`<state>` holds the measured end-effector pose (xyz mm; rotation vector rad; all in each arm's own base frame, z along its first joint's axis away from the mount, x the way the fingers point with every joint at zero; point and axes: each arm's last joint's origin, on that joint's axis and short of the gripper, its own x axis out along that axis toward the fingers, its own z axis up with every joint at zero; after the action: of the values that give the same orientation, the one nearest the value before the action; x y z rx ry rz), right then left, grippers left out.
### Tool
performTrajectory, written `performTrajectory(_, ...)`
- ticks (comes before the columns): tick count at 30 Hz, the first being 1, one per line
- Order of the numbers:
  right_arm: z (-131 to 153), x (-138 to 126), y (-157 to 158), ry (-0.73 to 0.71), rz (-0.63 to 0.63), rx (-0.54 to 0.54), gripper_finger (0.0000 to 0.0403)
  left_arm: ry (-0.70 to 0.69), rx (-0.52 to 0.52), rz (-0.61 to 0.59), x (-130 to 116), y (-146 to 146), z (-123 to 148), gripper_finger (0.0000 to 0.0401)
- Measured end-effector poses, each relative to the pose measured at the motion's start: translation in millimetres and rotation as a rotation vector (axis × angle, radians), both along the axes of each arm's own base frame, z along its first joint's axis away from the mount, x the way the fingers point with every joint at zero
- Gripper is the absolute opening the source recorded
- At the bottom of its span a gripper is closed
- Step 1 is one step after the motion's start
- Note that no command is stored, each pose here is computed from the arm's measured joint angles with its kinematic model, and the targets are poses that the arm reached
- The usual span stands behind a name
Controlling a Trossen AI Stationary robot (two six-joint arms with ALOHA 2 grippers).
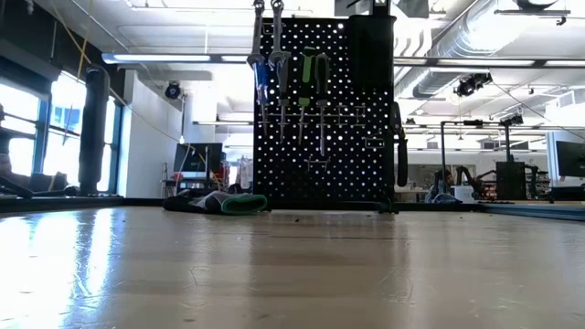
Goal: Hang tools onto peg board
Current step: Hang the blue pick tool on the pegboard
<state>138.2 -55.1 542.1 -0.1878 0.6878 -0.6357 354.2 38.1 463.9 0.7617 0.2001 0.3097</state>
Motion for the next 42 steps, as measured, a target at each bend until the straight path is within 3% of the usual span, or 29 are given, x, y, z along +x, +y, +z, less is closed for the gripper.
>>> performTrajectory(10,10.7,7.8,5.0,-0.095,0.072,-0.071,0.0011,0.042,-0.015,0.033,-7.8,6.4,1.2,0.0136)
performTrajectory(16,14.6,13.6,14.5,-0.131,0.172,-0.088,0.0011,0.078,0.034,0.085,-14.7,0.8,3.7,0.0141)
performTrajectory(26,6.6,37.6,35.6,-0.064,0.346,-0.078,0.0011,0.066,0.117,0.066,-22.5,-18.4,13.4,0.0141)
performTrajectory(30,-3.2,61.5,44.5,-0.005,0.379,-0.068,0.0011,0.08,0.075,0.05,-20.7,-21.0,9.3,0.0141)
performTrajectory(42,-35.3,124.5,62.6,0.152,0.426,-0.066,0.0011,0.261,-0.198,-0.007,-25.5,-11.5,-16.4,0.0141)
